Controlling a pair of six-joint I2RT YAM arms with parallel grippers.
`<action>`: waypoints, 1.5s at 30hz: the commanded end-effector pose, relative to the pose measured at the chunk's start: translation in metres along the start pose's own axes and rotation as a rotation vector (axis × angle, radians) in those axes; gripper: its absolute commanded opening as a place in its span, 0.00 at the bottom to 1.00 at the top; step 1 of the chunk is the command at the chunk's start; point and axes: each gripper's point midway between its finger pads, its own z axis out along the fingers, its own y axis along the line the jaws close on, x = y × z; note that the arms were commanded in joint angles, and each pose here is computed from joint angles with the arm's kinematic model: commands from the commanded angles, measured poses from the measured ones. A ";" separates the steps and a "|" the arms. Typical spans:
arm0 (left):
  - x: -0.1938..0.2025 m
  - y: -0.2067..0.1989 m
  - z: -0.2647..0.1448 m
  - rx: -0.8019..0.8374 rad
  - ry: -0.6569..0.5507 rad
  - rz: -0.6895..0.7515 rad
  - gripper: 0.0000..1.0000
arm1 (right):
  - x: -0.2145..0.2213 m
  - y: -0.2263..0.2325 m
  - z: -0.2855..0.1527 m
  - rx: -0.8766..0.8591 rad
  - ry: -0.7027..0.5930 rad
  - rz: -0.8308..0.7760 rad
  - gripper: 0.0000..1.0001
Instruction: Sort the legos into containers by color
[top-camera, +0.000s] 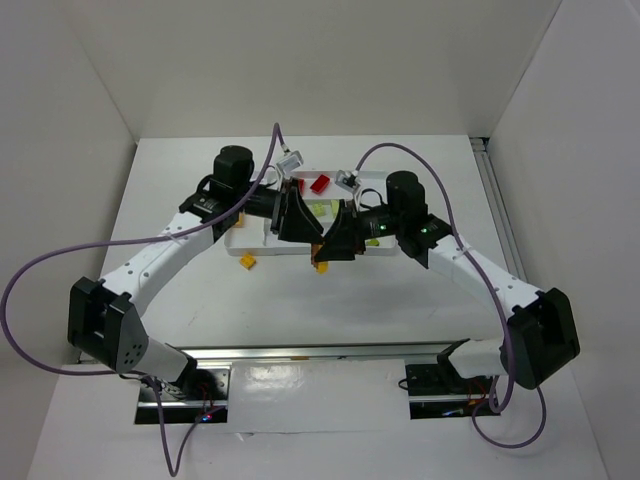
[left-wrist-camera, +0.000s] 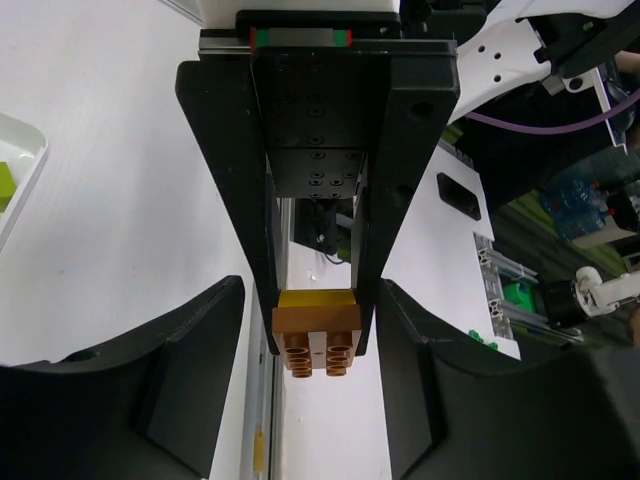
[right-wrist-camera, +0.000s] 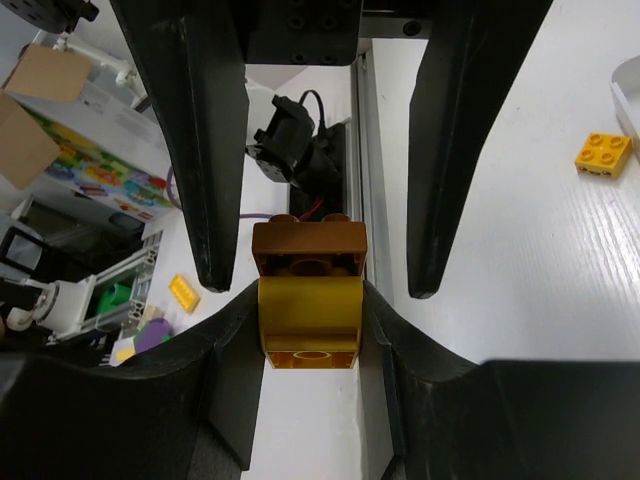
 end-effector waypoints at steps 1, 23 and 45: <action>-0.014 -0.009 0.001 0.031 -0.012 0.084 0.65 | -0.019 0.009 0.003 -0.015 -0.022 -0.078 0.00; -0.008 -0.010 -0.002 0.037 0.004 0.020 0.47 | -0.020 -0.003 0.003 0.052 -0.036 -0.071 0.00; -0.017 -0.005 -0.021 0.015 -0.042 0.015 0.00 | -0.021 -0.003 0.002 0.013 -0.093 -0.042 0.45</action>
